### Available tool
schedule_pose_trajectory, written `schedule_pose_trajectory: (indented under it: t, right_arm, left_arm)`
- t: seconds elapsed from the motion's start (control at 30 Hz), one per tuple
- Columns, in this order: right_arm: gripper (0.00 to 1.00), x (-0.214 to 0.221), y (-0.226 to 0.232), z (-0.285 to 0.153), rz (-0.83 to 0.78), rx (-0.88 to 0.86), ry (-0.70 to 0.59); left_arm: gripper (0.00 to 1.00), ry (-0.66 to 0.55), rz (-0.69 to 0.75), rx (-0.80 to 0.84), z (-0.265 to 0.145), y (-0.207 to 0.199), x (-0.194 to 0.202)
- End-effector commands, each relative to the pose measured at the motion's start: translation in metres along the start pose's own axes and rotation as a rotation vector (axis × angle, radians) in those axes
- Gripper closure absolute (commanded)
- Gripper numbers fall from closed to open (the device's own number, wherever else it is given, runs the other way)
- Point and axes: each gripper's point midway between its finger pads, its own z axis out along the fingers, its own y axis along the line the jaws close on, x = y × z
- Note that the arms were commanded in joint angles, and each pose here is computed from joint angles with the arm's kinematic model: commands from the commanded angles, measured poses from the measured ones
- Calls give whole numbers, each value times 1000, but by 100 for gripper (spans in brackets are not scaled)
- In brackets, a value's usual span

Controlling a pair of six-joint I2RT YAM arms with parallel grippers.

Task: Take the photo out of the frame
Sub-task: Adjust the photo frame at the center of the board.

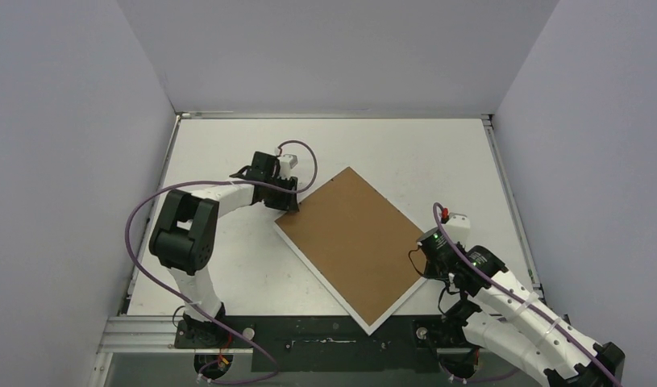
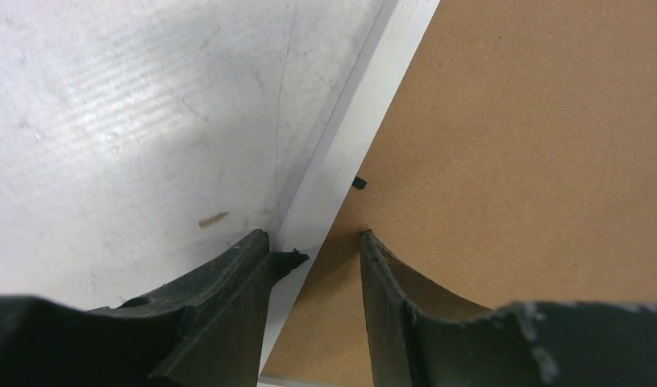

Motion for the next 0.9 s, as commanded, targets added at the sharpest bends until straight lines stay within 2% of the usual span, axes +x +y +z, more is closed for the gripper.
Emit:
schedule_pose_trajectory:
  t: [0.0,0.1,0.43,0.87]
  right_arm:
    - [100,-57,49,-13,124,-179,-170]
    - [100,-62,53,-12,110,-182,-179]
    - [100,-68,56,-6,80,-167,-189]
    - [100,-68,50,-2,68,-160,-190]
  left_arm:
    - [59,272,-178,44,-6,-28,96]
    - [63,267,-208,53,-13,-34,104]
    - [64,241,-244,9,-47,-40,136]
    - [66,213,-295,-18,-55,-47,168]
